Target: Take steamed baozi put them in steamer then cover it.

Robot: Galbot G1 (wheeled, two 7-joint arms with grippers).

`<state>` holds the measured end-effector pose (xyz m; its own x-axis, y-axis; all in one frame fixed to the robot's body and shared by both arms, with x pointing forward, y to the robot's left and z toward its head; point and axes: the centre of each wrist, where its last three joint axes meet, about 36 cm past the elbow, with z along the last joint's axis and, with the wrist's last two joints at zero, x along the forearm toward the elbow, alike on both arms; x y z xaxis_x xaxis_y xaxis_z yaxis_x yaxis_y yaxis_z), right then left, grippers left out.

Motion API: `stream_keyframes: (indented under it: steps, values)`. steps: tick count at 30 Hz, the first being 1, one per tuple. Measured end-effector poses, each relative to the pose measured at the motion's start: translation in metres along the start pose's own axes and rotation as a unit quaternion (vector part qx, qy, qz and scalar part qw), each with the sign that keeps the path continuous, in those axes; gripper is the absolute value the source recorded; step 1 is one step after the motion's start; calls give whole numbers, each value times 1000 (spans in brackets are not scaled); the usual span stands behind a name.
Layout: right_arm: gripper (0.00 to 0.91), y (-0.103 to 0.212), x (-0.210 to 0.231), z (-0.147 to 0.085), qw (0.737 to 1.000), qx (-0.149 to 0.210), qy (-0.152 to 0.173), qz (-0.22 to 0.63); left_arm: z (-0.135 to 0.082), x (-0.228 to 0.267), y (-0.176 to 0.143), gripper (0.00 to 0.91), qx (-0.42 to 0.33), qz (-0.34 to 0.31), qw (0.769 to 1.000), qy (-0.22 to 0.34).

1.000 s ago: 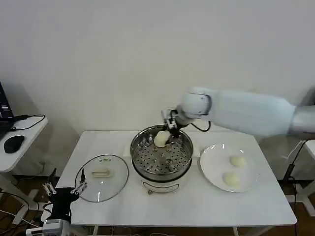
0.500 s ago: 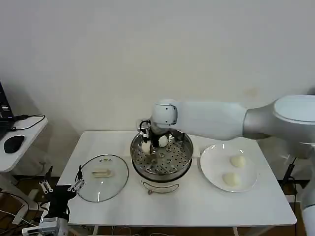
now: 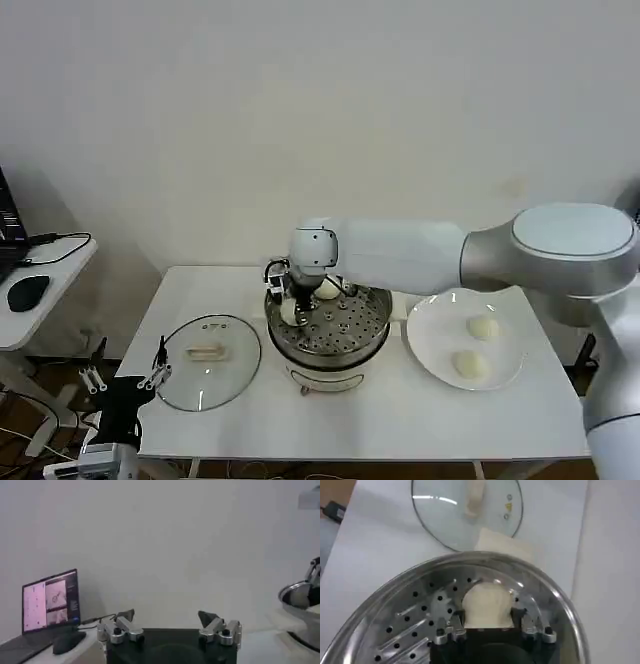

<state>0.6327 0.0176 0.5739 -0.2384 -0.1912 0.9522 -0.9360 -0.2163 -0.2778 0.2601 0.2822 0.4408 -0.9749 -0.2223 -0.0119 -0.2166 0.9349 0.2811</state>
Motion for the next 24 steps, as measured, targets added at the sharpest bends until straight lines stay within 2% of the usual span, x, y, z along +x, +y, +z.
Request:
stream_keyframes:
  steps: [6, 16, 20, 24]
  values:
    - [907, -1, 0, -1, 1000, -5, -1, 5, -1, 1, 0, 907, 0, 1, 1000, 0]
    - [907, -5, 25, 5, 1000, -10, -4, 20, 0, -1, -4, 907, 1, 7, 1000, 1]
    - [907, -5, 43, 15, 1000, -5, -1, 31, -1, -1, -5, 907, 2, 10, 1000, 1]
    - [907, -4, 69, 36, 999, 8, 8, 46, -2, -1, -4, 907, 2, 12, 1000, 2]
